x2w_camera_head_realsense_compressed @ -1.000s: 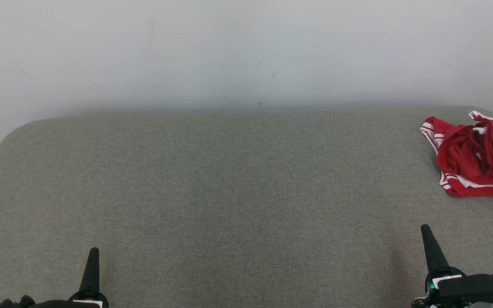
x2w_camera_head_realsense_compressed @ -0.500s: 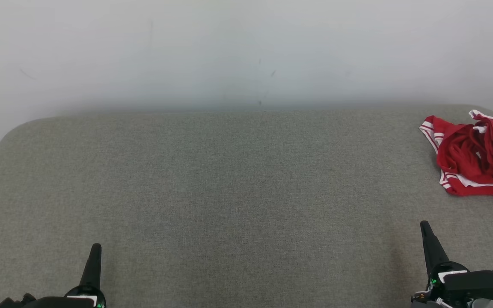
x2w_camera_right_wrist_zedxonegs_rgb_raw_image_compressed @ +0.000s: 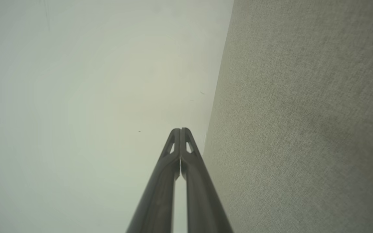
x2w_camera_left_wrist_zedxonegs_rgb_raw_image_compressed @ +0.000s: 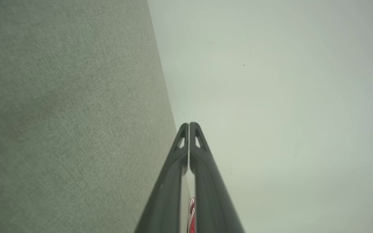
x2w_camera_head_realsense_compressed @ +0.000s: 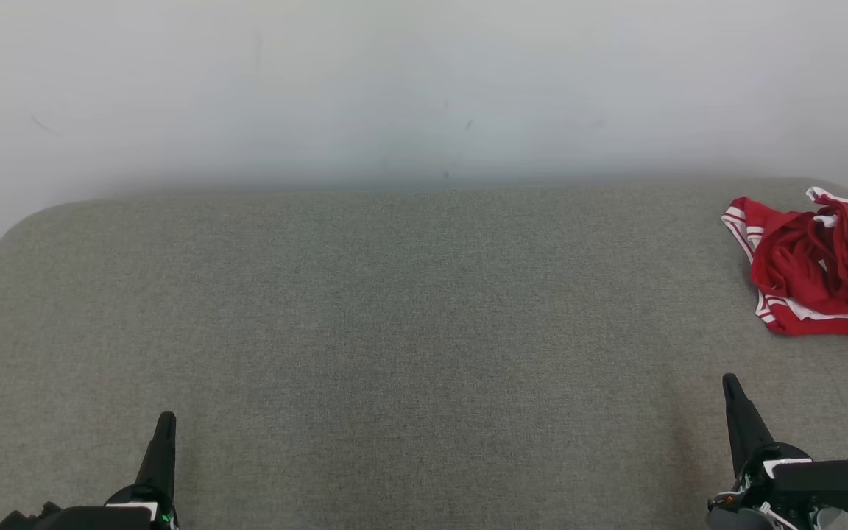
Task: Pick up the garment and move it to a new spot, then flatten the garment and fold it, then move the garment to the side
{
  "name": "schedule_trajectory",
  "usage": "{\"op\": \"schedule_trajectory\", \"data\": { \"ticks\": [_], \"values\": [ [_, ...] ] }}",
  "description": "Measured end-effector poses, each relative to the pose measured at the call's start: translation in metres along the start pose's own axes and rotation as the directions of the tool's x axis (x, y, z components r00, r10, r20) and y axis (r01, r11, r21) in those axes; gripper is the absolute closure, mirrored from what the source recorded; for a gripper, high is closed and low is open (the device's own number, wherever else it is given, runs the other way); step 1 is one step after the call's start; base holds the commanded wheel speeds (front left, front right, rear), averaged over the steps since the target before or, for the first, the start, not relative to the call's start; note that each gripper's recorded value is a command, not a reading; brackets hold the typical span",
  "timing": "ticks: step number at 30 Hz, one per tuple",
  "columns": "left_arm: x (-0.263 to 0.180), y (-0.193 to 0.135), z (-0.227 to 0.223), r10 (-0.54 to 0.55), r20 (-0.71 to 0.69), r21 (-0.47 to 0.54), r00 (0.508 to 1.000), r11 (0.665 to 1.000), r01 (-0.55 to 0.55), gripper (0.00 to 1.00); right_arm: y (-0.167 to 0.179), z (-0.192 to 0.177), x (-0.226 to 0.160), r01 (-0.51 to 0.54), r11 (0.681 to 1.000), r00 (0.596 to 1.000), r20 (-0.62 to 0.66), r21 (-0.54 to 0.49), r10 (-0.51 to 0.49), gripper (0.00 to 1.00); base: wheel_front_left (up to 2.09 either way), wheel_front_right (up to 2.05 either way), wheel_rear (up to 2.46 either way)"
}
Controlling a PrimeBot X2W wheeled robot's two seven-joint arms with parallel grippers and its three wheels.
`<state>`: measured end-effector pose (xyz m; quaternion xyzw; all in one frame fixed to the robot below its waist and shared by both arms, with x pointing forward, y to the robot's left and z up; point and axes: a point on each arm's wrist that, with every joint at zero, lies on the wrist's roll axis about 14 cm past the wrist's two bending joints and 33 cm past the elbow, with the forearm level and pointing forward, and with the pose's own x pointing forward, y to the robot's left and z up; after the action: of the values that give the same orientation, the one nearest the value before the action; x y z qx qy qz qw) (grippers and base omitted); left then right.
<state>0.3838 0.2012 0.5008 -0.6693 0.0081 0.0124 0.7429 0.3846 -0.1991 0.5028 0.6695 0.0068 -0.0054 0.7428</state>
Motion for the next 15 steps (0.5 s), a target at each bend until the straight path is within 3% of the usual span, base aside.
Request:
{"op": "schedule_trajectory", "data": {
  "ticks": [15],
  "values": [
    [0.0038, -0.0036, -0.0011, -0.019, -0.008, -0.104, 1.0, 0.994, 0.018, 1.0, 0.0024, 0.0012, 0.0035, -0.011, 0.995, 1.0, 0.002, 0.104, 0.011, 1.0, 0.0, 0.0, 0.0]
  ]
}}
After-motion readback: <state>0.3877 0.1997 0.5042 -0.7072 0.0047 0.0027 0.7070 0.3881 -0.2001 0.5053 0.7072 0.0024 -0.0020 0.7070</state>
